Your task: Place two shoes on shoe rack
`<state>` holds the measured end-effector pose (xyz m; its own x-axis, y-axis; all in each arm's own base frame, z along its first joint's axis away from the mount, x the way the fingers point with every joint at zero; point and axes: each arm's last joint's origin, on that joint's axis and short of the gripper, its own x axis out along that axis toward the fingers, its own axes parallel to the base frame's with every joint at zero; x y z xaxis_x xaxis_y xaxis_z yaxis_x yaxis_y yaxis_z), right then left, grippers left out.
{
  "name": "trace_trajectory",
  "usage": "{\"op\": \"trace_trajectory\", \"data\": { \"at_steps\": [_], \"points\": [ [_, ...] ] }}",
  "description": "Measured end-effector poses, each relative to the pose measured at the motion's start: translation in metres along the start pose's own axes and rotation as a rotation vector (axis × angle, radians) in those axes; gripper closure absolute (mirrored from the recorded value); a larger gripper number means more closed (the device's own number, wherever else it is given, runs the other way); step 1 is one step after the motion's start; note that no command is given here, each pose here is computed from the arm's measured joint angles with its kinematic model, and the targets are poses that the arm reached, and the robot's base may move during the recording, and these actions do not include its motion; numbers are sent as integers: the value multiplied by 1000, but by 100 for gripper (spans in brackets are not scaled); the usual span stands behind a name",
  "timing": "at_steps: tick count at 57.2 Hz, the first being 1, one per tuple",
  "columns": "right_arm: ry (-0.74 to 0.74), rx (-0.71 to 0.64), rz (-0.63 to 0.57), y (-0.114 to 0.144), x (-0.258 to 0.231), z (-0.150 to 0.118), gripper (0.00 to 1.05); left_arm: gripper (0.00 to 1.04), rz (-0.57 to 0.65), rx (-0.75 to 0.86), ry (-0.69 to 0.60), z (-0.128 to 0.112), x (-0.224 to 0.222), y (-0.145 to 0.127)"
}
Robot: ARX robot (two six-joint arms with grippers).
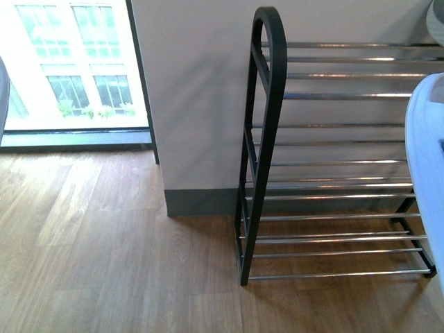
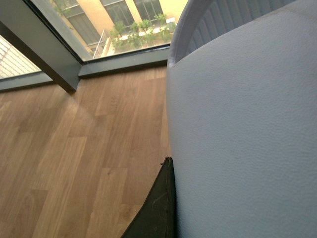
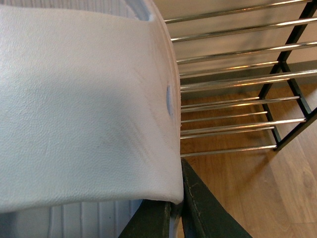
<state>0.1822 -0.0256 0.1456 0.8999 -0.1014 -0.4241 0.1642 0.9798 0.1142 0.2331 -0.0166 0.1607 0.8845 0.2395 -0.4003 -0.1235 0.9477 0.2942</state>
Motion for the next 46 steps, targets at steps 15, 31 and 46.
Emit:
{"op": "trace_trajectory", "data": {
  "at_steps": [15,31,46],
  "points": [
    [0,0,0,0,0,0,103,103,0,0,0,0,0,0],
    [-176,-47,171,7,4,25,103,103,0,0,0,0,0,0],
    [-2,-45,125,21,52,75,103,103,0,0,0,0,0,0]
  ]
}}
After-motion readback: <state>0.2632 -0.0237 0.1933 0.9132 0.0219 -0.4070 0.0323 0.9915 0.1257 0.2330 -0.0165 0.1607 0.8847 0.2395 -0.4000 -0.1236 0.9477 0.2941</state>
